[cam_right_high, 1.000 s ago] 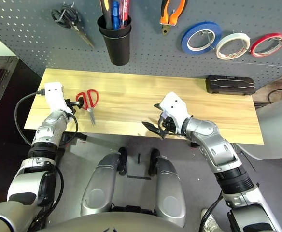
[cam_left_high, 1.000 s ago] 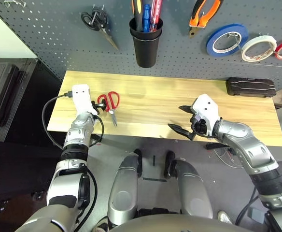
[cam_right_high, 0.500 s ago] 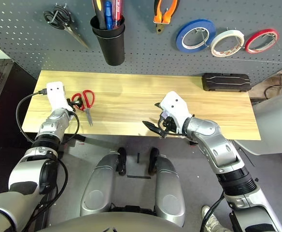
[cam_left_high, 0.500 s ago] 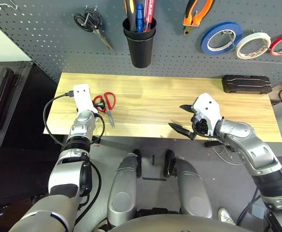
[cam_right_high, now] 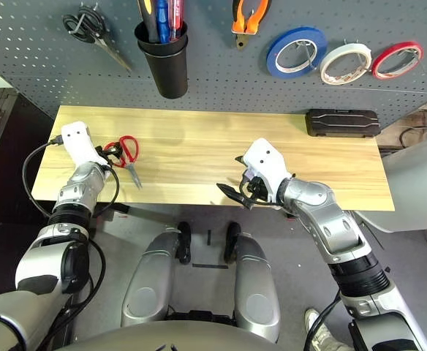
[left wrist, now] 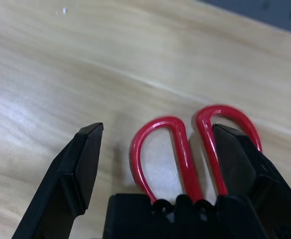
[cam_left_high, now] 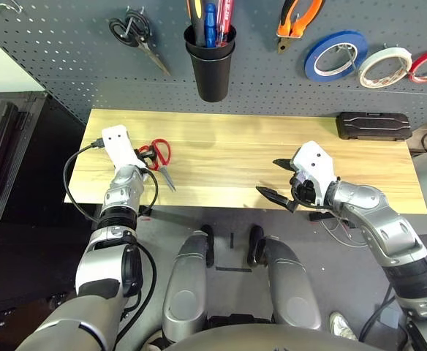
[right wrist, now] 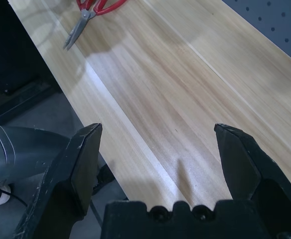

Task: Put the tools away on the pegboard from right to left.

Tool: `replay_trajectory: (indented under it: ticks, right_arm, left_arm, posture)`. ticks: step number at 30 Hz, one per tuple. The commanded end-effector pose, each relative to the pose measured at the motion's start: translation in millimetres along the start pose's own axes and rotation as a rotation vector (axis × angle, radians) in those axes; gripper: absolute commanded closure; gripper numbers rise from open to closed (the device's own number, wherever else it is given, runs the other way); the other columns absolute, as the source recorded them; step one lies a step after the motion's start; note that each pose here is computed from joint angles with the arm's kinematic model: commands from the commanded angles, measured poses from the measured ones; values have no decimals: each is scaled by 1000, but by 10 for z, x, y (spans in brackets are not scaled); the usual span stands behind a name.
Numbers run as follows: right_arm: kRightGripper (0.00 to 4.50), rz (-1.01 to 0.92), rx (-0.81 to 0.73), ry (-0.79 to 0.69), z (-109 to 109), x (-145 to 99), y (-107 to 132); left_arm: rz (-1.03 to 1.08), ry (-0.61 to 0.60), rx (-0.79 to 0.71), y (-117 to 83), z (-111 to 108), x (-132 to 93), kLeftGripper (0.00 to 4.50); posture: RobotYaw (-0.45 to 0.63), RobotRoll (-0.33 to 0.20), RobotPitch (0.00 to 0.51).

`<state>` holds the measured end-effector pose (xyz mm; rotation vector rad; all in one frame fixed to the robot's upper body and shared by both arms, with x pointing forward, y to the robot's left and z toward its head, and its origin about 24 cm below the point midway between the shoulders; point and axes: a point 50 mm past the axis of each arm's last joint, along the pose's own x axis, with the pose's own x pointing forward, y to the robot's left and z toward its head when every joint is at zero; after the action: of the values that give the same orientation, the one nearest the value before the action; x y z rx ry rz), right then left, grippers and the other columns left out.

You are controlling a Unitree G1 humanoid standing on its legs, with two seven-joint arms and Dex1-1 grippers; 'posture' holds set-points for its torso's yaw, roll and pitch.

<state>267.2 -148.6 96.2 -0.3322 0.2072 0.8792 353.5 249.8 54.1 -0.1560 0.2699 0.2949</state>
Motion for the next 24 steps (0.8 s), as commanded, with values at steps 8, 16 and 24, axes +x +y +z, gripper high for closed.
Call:
replay_trajectory:
  ticks: [8, 16, 24]
  right_arm:
    - [0, 8, 9, 4, -30, 7, 18]
    - [0, 4, 4, 8, -21, -10, 3]
    - [0, 32, -4, 15, -12, -51, 9]
  left_arm:
    - [105, 119, 36, 198, -286, -57, 30]
    - [62, 202, 84, 83, -430, -67, 30]
    - [57, 312, 103, 79, -560, -92, 1344]
  posture:
    - [13, 0, 372]
    - [4, 0, 372]
    - [-1, 0, 376]
